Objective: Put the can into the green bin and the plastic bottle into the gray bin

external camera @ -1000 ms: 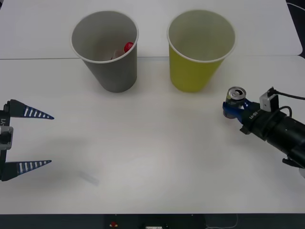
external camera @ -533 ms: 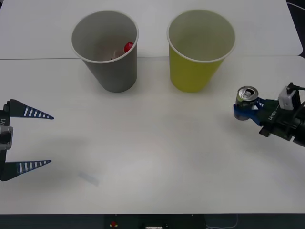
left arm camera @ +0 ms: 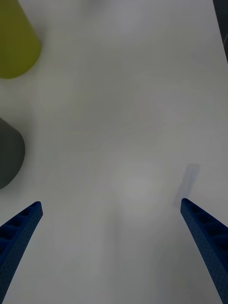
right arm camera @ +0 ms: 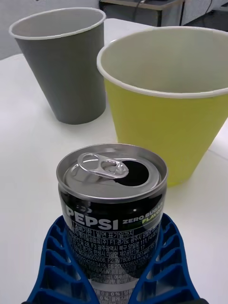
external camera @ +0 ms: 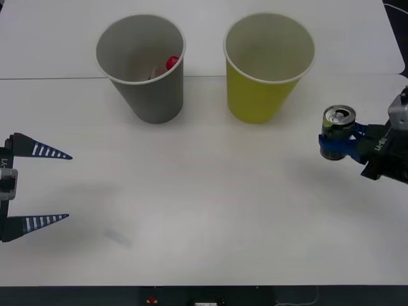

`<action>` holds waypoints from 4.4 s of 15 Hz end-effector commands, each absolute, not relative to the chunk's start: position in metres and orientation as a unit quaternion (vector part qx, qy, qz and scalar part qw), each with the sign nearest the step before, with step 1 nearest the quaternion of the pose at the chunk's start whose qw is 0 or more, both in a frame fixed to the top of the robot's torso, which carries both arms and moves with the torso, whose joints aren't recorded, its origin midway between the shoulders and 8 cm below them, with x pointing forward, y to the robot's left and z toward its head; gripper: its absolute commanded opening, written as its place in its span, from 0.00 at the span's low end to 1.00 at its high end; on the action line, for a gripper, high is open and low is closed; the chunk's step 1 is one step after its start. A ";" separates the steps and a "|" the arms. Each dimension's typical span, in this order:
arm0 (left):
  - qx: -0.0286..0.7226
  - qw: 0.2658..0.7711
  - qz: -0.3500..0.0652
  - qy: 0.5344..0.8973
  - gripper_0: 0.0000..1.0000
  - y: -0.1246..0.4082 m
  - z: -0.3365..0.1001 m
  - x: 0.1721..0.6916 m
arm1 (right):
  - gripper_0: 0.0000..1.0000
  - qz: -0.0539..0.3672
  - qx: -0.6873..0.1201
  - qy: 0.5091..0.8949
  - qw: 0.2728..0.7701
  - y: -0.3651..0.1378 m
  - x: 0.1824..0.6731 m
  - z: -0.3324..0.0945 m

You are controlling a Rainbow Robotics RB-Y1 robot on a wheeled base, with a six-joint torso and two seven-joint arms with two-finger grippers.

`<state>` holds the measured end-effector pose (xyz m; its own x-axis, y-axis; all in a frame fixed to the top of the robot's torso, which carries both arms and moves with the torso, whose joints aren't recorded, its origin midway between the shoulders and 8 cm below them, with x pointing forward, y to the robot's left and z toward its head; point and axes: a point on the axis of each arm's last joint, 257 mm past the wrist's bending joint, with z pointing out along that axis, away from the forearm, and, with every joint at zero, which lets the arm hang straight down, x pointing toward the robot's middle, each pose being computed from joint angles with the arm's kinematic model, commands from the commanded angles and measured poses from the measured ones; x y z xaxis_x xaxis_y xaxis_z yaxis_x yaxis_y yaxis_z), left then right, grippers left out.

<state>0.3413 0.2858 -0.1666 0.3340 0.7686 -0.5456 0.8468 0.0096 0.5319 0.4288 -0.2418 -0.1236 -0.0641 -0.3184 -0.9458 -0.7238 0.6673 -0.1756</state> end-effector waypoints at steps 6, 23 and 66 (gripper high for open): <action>0.702 0.417 -0.047 0.575 1.00 0.286 -0.167 0.341 | 0.00 0.187 -0.342 0.752 0.532 -0.231 0.413 -0.060; 0.702 0.417 -0.047 0.575 1.00 0.286 -0.167 0.341 | 0.00 0.101 -0.316 0.811 0.483 -0.200 0.555 0.023; 0.702 0.417 -0.047 0.575 1.00 0.286 -0.167 0.341 | 1.00 0.127 -0.460 0.725 0.497 -0.178 0.429 -0.018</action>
